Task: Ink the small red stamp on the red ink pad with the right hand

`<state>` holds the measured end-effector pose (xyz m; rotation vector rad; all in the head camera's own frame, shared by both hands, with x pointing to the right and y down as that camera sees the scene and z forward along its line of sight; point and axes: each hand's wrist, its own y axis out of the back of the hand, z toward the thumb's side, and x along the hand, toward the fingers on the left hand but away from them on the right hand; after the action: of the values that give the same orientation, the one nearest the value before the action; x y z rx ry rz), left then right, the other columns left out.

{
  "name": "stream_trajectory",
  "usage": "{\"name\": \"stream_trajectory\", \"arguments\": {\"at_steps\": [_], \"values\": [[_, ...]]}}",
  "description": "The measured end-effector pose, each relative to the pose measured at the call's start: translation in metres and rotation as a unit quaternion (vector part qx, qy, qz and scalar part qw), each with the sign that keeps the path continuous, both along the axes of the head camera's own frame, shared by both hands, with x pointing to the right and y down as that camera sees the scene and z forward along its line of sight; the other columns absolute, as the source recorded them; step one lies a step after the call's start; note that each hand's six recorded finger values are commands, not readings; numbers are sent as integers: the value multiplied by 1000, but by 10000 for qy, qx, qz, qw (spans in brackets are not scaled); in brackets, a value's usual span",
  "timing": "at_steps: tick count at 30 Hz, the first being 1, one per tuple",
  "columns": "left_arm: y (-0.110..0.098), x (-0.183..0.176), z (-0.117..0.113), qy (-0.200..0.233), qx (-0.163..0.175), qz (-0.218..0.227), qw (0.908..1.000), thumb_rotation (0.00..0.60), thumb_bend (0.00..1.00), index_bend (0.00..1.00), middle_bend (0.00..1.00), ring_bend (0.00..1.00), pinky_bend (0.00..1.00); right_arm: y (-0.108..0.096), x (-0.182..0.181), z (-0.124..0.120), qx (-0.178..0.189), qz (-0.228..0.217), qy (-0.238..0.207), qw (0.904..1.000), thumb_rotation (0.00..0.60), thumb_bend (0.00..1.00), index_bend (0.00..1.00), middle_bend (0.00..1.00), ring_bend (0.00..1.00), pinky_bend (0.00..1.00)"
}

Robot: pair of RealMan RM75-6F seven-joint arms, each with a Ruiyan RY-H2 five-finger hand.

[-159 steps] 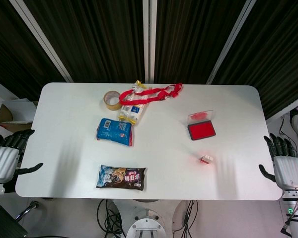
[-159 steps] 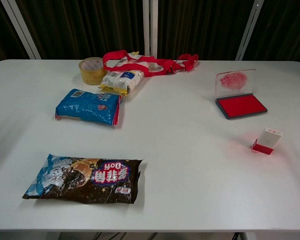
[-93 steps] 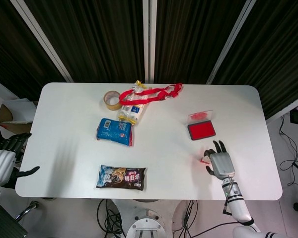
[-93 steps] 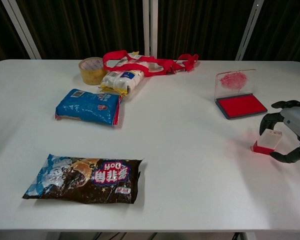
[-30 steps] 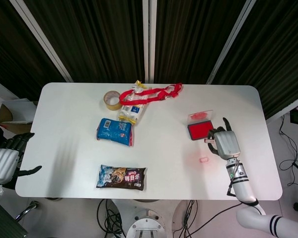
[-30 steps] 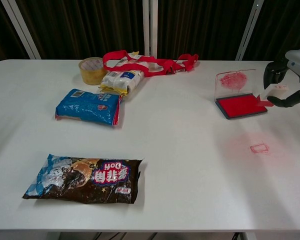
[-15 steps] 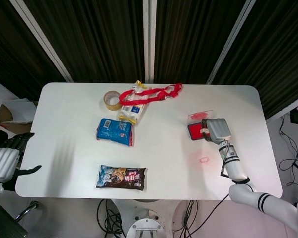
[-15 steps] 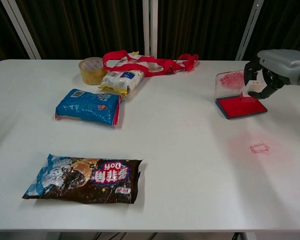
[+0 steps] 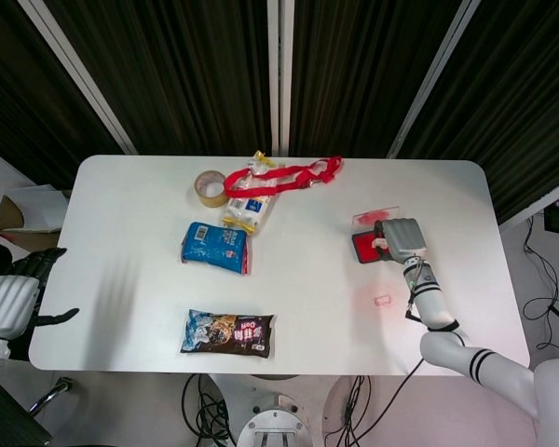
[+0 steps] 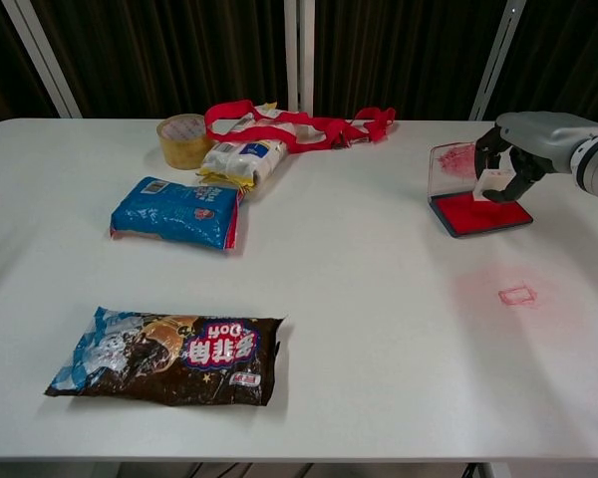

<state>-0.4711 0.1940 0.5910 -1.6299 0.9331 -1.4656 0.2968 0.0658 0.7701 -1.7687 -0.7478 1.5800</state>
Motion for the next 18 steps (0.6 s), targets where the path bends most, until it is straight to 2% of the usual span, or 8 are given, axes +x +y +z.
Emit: {"name": "stream_trajectory", "arguments": {"at_steps": [18], "values": [[-2,0,2,-21,-28,-9,10000,451,63,111,128,140,251,-2,3,18,-215,11,312,9993,600,355,720,608,699,879]]}}
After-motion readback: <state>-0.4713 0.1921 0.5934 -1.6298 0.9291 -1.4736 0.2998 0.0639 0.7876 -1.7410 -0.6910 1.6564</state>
